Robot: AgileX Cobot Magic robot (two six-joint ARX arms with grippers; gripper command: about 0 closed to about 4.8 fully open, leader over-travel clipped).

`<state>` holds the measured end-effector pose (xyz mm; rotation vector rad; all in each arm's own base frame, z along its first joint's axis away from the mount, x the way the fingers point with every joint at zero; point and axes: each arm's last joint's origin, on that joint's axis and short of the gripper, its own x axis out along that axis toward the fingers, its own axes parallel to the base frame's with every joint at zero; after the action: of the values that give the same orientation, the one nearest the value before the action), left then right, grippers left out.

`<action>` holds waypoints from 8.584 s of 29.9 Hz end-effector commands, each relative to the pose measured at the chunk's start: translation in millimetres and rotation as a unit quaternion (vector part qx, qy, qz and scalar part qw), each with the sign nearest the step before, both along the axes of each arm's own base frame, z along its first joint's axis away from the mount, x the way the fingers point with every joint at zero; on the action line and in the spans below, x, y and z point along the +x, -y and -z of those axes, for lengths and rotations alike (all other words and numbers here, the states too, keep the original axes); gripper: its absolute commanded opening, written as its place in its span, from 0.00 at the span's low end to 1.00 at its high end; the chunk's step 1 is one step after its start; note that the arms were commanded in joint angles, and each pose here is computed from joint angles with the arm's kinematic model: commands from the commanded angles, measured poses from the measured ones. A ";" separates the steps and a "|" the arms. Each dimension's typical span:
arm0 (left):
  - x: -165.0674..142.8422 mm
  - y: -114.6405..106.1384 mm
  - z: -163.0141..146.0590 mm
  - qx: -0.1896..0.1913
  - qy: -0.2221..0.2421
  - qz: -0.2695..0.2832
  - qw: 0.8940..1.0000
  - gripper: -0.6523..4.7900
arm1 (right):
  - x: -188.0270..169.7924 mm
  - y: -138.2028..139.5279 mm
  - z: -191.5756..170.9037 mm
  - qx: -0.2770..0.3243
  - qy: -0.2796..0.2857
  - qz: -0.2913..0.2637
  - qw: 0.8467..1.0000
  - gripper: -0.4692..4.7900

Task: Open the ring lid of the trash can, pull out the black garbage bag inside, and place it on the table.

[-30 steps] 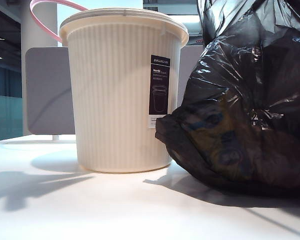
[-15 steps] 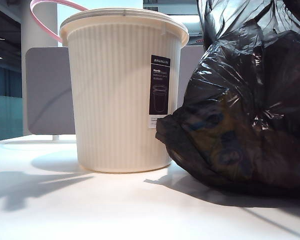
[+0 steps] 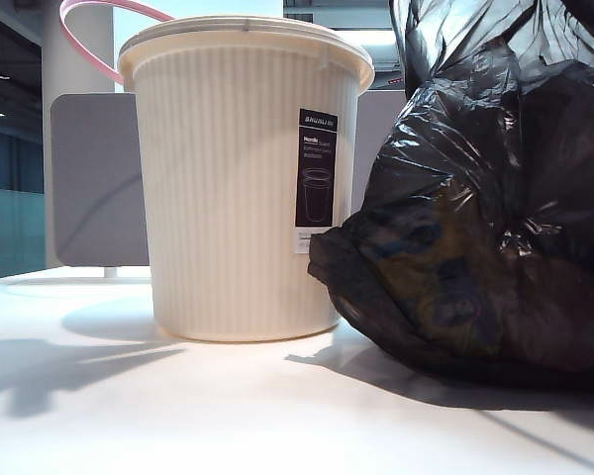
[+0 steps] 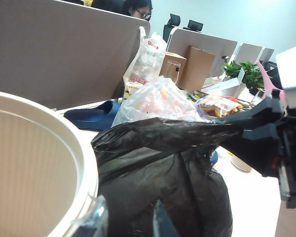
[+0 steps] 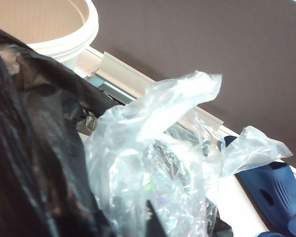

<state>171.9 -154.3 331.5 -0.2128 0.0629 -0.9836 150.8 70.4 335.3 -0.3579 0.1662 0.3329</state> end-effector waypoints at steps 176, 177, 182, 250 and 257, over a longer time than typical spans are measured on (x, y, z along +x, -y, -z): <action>-99.9 -90.0 177.2 0.099 -0.005 -0.086 0.991 0.16 | -65.0 22.3 180.7 0.183 -0.075 -0.116 0.973 0.09; -99.9 -90.0 177.2 0.099 -0.005 -0.086 0.991 0.16 | -64.8 22.2 182.2 0.182 -0.076 -0.115 0.973 0.09; -99.7 -90.3 177.5 0.101 -0.006 -0.091 0.991 0.16 | -64.6 22.2 187.6 0.177 -0.086 -0.113 0.974 0.09; -76.8 -142.3 181.6 0.089 -0.065 -0.376 0.920 0.11 | -55.3 62.9 183.1 0.201 -0.015 0.091 0.975 0.09; -76.8 -142.3 181.6 0.089 -0.065 -0.376 0.920 0.11 | -55.3 62.9 182.9 0.201 -0.015 0.091 0.975 0.09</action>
<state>95.3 -11.8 151.0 -0.1131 0.1658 -0.1867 95.3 7.5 150.1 0.0624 0.1713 0.1833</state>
